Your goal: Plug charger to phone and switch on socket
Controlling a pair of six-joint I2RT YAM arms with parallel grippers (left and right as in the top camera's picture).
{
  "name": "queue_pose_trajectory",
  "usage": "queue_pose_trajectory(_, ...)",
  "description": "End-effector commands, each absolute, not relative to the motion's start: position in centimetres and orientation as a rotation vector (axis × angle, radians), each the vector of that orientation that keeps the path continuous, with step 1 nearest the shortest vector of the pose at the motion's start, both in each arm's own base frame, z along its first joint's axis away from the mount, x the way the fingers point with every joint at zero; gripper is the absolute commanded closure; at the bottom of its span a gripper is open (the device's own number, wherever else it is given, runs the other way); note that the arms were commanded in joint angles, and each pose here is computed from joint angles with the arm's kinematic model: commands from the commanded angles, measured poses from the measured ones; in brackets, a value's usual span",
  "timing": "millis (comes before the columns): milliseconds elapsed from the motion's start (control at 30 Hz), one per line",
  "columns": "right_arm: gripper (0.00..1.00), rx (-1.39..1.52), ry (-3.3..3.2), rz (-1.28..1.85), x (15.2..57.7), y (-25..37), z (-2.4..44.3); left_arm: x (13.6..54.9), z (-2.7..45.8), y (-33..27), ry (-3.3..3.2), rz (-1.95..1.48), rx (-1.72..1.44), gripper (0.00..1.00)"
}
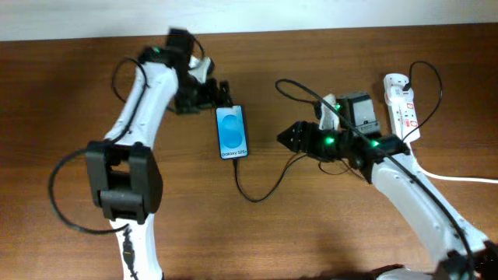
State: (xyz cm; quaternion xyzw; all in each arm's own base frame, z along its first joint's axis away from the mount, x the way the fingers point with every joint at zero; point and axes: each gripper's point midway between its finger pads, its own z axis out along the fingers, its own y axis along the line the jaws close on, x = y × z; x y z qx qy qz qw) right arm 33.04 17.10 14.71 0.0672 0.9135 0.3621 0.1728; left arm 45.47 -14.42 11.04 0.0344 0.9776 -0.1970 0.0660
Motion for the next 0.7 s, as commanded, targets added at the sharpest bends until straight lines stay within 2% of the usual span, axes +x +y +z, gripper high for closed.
queue_pose_trajectory(0, 0.22, 0.116, 2.479, 0.732, 34.5, 13.9, 20.8, 47.6, 17.1, -13.4, 2.787, -0.551, 0.298, 0.01)
queue_pose_trajectory(133, 0.20, 0.268, 2.436, 0.464, 33.9, 7.4, 27.3, 48.3, 23.4, -12.8, 2.648, -0.522, 0.369, 0.01)
queue_pose_trajectory(300, 0.15, 0.718, 2.310, 0.190, 32.2, -5.7, 30.9, 48.6, 25.0, -12.8, 2.604, -0.514, 0.374, 0.01)
queue_pose_trajectory(400, 0.11, 0.848, 2.260, 0.179, 31.2, -10.9, 30.7, 48.6, 25.0, -12.8, 2.604, -0.515, 0.374, 0.01)
queue_pose_trajectory(533, 0.11, 1.040, 2.200, 0.152, 29.3, -18.1, 29.2, 48.6, 25.0, -12.8, 2.604, -0.514, 0.373, 0.01)
queue_pose_trajectory(667, 0.10, 1.140, 2.148, 0.208, 29.7, -23.8, 26.7, 48.8, 24.8, -12.4, 2.611, -0.476, 0.364, 0.01)
